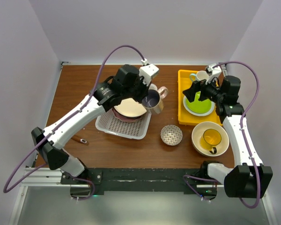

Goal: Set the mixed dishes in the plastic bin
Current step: Place the cup in the plastic bin.

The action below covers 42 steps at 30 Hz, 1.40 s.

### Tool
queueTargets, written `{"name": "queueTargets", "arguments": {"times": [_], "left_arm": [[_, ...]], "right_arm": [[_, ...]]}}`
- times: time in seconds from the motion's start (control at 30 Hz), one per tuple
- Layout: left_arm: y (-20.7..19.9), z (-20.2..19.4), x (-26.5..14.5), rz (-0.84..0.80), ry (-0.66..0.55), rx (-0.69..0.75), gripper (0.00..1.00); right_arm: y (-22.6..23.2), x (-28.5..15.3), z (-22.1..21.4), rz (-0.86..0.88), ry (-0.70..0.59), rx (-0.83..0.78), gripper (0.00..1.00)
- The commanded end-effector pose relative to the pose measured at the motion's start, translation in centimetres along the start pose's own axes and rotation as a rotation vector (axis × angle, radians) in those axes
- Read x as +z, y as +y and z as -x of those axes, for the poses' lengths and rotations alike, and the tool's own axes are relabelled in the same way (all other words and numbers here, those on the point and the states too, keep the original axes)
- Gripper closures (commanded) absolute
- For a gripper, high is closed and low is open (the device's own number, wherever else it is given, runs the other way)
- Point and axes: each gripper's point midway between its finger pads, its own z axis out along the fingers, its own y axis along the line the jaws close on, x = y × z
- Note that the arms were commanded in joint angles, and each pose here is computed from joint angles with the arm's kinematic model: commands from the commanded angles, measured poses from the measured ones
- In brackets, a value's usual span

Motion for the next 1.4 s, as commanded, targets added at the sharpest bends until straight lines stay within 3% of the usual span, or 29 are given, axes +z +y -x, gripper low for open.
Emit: {"name": "queueTargets", "arguments": {"times": [0.0,0.67,1.37], "left_arm": [[0.3,3.7,-3.9,0.002,-0.170,0.019,1.00],[1.1,-2.6,-8.0,0.042,-0.057,0.071,1.00],[2.3,-7.1,-4.8,0.095,0.088,0.026,1.00]], "right_arm": [[0.5,-0.2,0.9,0.033,-0.025,-0.038,0.02],[1.1,-0.2,0.4,0.081,-0.014,-0.049,0.02],[1.1,-0.2,0.4,0.085,-0.016,-0.053,0.02]]}}
